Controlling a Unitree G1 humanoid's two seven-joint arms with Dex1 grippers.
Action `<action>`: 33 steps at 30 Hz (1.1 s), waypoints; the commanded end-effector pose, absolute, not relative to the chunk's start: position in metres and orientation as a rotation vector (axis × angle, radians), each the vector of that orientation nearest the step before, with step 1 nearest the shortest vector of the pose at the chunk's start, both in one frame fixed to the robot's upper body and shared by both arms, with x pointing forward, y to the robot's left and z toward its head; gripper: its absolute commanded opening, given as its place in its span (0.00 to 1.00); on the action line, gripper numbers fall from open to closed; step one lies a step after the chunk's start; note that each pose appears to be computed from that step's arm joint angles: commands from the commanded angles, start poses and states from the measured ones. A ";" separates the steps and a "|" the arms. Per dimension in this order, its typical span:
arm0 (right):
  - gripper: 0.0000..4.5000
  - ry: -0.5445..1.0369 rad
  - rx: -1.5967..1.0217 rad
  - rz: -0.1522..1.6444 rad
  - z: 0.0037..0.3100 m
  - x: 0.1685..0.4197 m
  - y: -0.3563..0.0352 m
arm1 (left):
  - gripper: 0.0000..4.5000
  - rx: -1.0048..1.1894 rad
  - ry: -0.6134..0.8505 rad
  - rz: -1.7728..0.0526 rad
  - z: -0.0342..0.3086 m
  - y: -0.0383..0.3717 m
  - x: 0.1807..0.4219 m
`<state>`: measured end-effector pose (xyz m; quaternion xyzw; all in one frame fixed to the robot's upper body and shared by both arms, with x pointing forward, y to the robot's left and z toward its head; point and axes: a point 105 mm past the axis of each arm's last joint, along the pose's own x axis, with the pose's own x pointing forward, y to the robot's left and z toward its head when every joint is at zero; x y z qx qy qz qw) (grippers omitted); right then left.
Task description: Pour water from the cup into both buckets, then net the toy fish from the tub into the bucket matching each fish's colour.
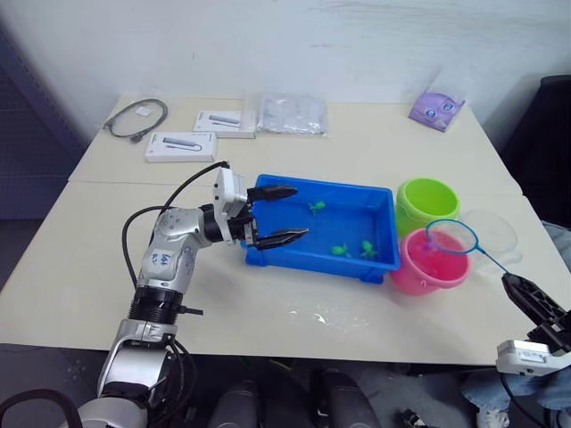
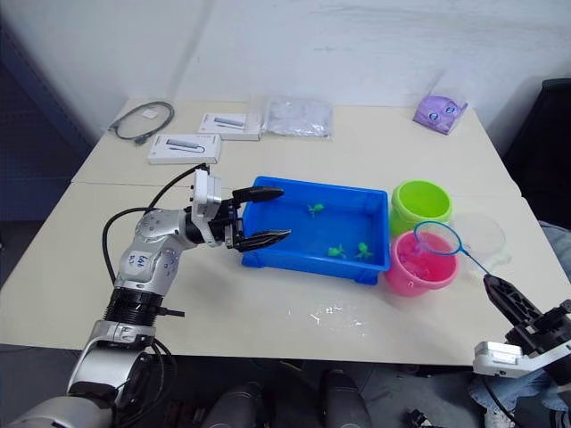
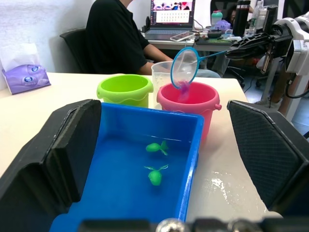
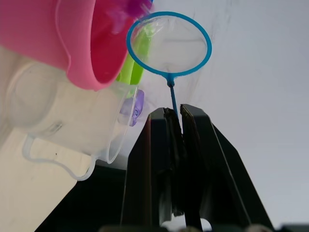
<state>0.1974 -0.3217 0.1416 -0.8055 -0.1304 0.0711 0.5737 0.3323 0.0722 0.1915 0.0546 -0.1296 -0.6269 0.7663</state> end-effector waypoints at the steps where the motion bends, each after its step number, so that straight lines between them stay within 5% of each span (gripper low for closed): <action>1: 0.00 -0.299 -1.908 0.052 0.150 0.198 -0.339 | 1.00 0.141 -0.319 -1.353 0.202 0.075 0.328; 8: 0.00 -0.362 -1.749 0.088 0.154 0.197 -0.320 | 1.00 0.152 -0.316 -1.340 0.205 0.079 0.327; 16: 0.00 -0.247 -0.887 0.390 0.171 0.210 -0.256 | 1.00 0.165 -0.270 -1.276 0.197 0.098 0.331; 19: 0.00 -0.206 -0.797 0.464 0.178 0.219 -0.245 | 1.00 0.174 -0.259 -1.264 0.195 0.104 0.331; 23: 0.00 -0.068 -0.640 0.558 0.194 0.253 -0.221 | 1.00 0.206 -0.235 -1.229 0.194 0.119 0.335; 33: 0.00 0.407 0.023 0.621 0.181 0.275 -0.167 | 1.00 0.216 -0.235 -1.190 0.193 0.130 0.334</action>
